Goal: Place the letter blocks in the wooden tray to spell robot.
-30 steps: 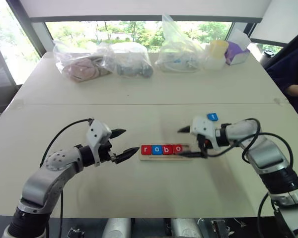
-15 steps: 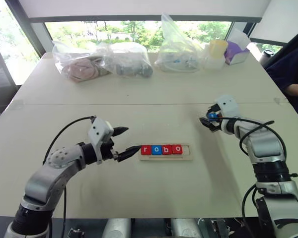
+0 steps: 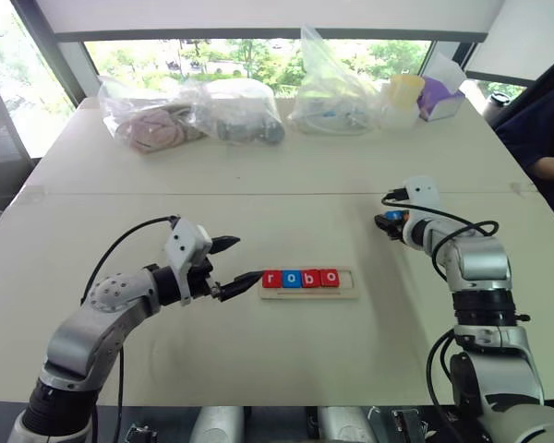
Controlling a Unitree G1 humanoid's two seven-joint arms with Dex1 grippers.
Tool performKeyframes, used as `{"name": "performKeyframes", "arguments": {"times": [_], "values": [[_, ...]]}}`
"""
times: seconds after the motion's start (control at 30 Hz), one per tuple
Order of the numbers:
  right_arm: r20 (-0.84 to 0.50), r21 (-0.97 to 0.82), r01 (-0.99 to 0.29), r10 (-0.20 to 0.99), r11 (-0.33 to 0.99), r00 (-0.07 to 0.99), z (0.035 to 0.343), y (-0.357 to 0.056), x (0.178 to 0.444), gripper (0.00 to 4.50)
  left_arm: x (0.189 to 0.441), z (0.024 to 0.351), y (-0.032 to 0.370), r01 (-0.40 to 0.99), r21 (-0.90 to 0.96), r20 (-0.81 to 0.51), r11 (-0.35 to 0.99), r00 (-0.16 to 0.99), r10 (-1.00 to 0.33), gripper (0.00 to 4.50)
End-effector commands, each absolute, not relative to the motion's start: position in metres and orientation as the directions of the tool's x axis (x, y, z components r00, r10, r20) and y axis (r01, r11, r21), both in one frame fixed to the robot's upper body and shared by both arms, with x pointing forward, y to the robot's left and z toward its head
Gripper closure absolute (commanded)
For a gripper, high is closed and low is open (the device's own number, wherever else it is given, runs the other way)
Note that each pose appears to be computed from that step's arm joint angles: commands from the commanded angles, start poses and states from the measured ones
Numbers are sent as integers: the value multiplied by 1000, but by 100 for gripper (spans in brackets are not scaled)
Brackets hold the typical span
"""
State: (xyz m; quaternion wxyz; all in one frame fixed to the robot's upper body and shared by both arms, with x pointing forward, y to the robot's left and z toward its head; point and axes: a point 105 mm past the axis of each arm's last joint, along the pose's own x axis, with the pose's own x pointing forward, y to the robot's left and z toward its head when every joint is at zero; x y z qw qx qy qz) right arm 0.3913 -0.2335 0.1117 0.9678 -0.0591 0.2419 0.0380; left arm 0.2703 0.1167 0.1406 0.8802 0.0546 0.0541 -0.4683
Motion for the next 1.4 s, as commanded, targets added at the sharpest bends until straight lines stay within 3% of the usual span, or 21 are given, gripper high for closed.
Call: {"name": "performKeyframes", "arguments": {"times": [0.03,0.07,0.2,0.5,0.77,0.9,0.97,1.0,1.1,1.2,1.27,1.4], "values": [[-484,-70,-59,18,996,875,114,-239,388,296,269,147,116,832,68,-129,551,555,-822,0],[-491,-59,-58,21,997,871,114,-238,385,335,269,147,115,832,68,-129,551,555,-822,0],[-527,-60,-42,4,997,850,112,-238,361,333,270,146,113,835,63,-125,546,550,-826,0],[-625,2,-35,29,999,780,91,-216,266,333,271,143,115,843,60,-132,535,538,-833,0],[-612,15,-51,49,999,790,88,-208,245,333,275,141,111,855,56,-131,515,518,-845,0],[-604,19,-62,61,998,795,91,-207,249,137,276,143,109,859,60,-128,508,511,-850,0],[-598,-35,-158,106,987,795,103,-205,255,33,277,143,109,859,61,-126,508,511,-850,0],[-602,-54,-250,169,967,781,109,-201,258,7,277,143,109,859,60,-125,508,511,-850,0],[-581,-132,-545,381,828,720,132,-192,267,7,278,144,108,859,61,-123,509,513,-850,0],[-613,-292,-818,559,496,558,144,-201,270,7,279,145,109,854,63,-117,516,520,-846,0],[-668,-289,-880,579,376,467,142,-215,271,7,279,146,109,852,67,-118,519,523,-844,0],[-723,-267,-923,575,278,382,135,-236,281,7,279,147,112,845,74,-117,530,535,-837,0]]}}
